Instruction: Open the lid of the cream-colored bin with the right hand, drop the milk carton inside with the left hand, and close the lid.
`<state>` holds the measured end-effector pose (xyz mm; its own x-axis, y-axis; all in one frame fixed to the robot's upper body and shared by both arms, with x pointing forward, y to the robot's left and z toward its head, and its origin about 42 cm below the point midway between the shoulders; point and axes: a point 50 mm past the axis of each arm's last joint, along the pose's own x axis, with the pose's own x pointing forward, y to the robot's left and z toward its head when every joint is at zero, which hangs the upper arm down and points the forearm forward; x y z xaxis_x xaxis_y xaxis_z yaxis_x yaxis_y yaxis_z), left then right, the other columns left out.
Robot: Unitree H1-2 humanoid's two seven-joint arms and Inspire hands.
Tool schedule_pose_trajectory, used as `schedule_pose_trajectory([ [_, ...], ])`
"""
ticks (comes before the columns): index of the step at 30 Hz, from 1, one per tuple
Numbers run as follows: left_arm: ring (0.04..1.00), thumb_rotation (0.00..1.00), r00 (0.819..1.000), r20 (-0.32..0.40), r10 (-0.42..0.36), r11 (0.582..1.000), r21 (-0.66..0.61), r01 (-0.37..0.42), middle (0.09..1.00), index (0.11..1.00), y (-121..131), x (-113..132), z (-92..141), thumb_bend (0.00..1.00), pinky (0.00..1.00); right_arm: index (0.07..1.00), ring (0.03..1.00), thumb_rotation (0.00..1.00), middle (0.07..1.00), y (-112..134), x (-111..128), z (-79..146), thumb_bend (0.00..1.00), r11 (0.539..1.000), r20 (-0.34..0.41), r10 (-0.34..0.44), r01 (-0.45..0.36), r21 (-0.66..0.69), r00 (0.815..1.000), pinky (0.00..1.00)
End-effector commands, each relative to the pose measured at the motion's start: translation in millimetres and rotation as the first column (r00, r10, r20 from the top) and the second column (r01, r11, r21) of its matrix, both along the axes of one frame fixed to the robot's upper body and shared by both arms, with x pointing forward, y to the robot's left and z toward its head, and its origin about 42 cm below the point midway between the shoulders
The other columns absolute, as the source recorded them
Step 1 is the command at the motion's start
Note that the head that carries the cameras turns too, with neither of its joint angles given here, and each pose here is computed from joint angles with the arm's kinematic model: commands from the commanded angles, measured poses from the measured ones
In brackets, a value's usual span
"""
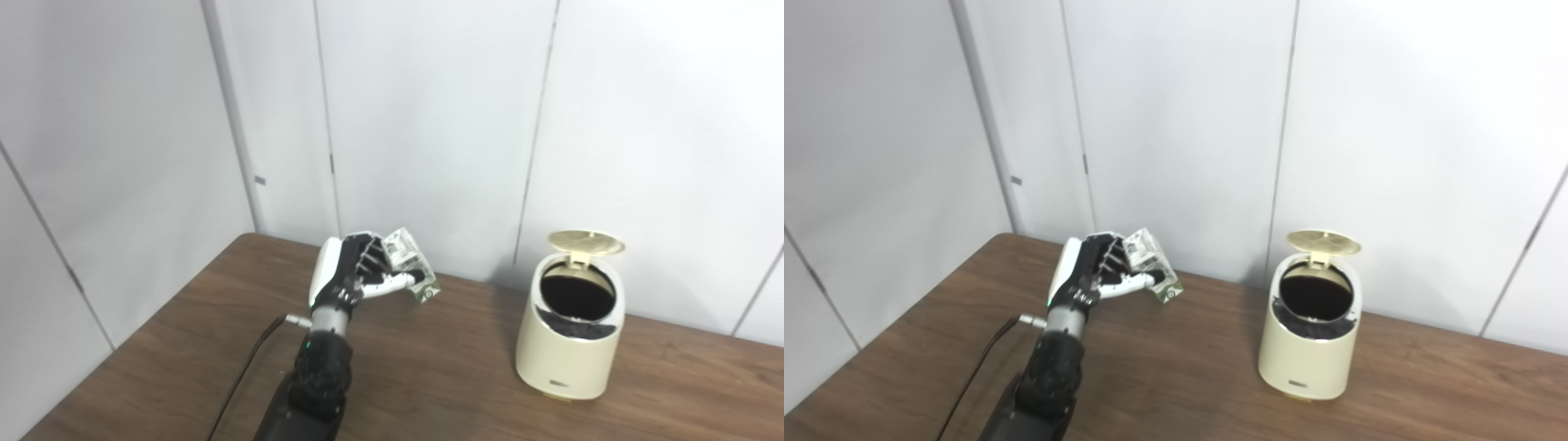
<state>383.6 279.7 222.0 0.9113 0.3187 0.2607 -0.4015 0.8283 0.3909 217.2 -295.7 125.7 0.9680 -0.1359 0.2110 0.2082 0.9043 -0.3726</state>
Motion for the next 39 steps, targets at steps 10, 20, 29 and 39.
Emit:
schedule_pose_trajectory([
  [10, 0.437, 0.0, 0.909, 0.415, -0.042, 0.997, -0.048, 0.068, 0.475, 0.496, -46.6, -14.8, 31.9, 0.5, 0.33, 0.668, 0.225, 0.66, 0.544, 16.3, 17.6, 3.6, 0.3, 1.0, 0.02, -0.019, 0.02, -0.022, 1.0, 0.13],
  [20, 0.461, 0.0, 0.767, 0.629, -0.129, 0.975, -0.06, 0.213, 0.487, 0.469, -84.6, -19.2, 50.8, 0.5, 0.4, 0.666, 0.493, 0.4, 0.585, 28.0, 24.2, 0.8, 0.18, 0.999, 0.038, 0.004, -0.002, -0.046, 0.999, 0.31],
  [29, 0.447, 0.0, 0.716, 0.672, -0.187, 0.962, -0.023, 0.272, 0.487, 0.483, -120.9, -8.5, 46.2, 0.5, 0.38, 0.674, 0.641, 0.37, 0.681, 43.0, 19.8, 5.2, 0.19, 0.996, 0.01, -0.023, 0.023, -0.082, 1.0, 0.51],
  [39, 0.457, 0.0, 0.723, 0.642, -0.255, 0.928, -0.048, 0.37, 0.493, 0.475, -137.6, -0.9, 33.1, 0.5, 0.37, 0.679, 0.635, 0.37, 0.675, 58.7, 17.1, 10.7, 0.23, 0.993, 0.003, -0.048, 0.048, -0.108, 0.999, 0.5],
])
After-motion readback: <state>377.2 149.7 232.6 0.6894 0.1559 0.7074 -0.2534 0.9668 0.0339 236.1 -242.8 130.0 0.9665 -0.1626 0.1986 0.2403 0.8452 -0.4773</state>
